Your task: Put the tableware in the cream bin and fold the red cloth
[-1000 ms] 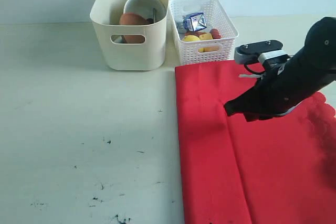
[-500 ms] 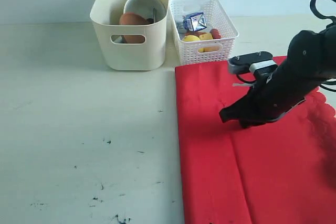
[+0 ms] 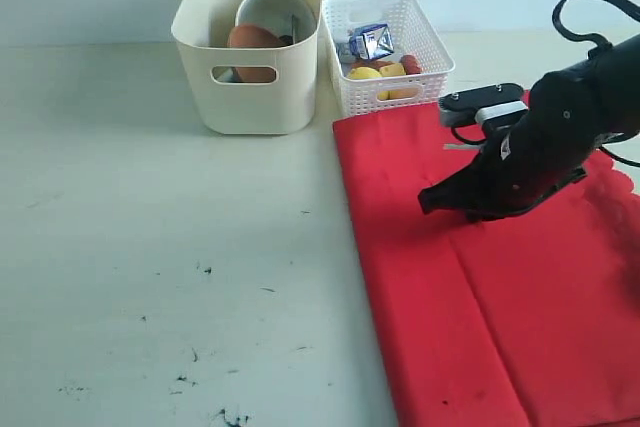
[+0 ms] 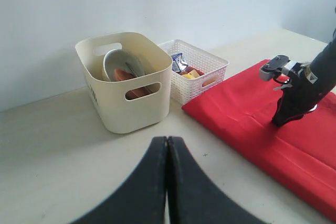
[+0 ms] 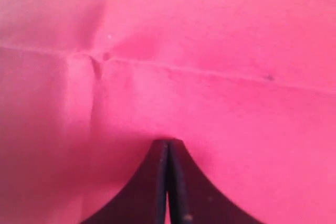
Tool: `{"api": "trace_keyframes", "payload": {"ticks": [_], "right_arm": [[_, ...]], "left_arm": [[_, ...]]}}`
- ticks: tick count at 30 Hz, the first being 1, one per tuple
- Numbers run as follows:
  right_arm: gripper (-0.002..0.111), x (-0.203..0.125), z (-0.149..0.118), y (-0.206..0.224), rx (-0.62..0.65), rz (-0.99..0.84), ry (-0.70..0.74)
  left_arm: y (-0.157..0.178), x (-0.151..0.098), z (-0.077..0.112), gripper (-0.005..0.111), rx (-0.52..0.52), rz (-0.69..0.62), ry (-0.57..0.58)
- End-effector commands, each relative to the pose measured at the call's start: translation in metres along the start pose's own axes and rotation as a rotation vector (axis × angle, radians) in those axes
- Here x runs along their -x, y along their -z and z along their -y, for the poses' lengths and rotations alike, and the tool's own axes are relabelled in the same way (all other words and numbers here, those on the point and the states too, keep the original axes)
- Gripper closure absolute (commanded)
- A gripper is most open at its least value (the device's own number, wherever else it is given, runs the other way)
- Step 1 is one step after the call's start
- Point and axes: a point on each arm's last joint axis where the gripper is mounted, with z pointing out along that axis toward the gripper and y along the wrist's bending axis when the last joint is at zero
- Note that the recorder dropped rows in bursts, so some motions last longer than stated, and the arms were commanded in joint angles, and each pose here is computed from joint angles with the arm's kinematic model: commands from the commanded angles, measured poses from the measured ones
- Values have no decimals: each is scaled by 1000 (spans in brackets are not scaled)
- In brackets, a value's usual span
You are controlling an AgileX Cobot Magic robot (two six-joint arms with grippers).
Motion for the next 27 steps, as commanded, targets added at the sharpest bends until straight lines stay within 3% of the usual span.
{"api": "trace_keyframes", "payload": {"ticks": [1, 12, 27], "right_arm": [[108, -26, 20, -13, -160, -227, 16], [108, -37, 49, -10, -211, -357, -114], [108, -34, 95, -13, -196, -266, -255]], "left_arm": [[1, 1, 0, 107, 2, 22, 6], [1, 1, 0, 107, 2, 22, 6], [1, 1, 0, 107, 2, 22, 4]]}}
